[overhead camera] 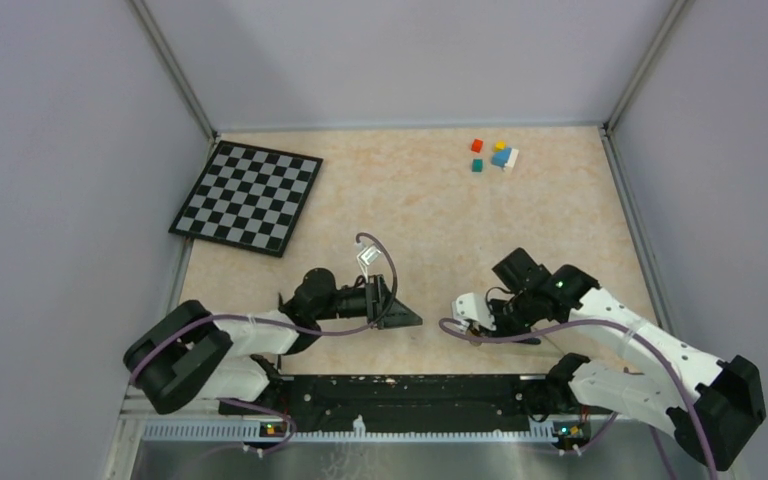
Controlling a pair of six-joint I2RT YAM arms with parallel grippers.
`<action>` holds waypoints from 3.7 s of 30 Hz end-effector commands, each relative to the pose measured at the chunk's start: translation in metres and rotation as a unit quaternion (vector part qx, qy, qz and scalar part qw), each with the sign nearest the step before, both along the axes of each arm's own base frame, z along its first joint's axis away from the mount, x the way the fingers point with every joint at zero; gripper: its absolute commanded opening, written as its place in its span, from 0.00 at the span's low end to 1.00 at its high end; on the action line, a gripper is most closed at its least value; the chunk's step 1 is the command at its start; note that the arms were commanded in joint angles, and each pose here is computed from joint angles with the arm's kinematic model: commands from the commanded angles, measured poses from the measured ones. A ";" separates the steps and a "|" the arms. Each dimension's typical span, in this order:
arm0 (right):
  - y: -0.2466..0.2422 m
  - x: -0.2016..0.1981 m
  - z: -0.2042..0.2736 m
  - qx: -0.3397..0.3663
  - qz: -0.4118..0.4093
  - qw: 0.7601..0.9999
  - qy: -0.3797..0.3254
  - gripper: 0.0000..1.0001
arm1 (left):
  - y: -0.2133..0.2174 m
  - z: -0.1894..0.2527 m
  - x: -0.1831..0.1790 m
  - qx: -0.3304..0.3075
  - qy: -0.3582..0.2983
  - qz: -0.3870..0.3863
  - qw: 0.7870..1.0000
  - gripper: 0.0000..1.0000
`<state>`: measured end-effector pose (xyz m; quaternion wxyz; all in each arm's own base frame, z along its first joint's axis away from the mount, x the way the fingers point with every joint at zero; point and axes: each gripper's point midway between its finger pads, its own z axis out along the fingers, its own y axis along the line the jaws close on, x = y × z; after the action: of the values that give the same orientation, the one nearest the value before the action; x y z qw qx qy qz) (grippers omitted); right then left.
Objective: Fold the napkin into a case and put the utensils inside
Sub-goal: Insert the spoon into the folded napkin, then move the knife to the center of the board.
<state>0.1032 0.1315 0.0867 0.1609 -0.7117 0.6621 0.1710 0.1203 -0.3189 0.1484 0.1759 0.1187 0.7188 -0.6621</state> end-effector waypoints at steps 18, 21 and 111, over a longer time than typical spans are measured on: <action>-0.030 0.024 -0.040 -0.099 -0.009 0.994 -0.046 0.00 | 0.014 0.032 -0.012 -0.014 -0.087 -0.004 0.996 0.58; -0.035 0.027 -0.040 -0.109 -0.017 0.992 -0.053 0.00 | 0.015 0.033 -0.013 -0.016 -0.089 -0.005 0.996 0.57; 0.073 0.030 0.216 0.443 -0.274 0.852 -0.050 0.86 | 0.315 -0.098 0.056 0.574 0.340 0.438 0.602 0.96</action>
<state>0.1396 0.2085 0.2721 0.4728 -0.3531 0.7284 0.3482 0.1776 -0.0011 0.0688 0.1052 -0.3696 0.9211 0.0622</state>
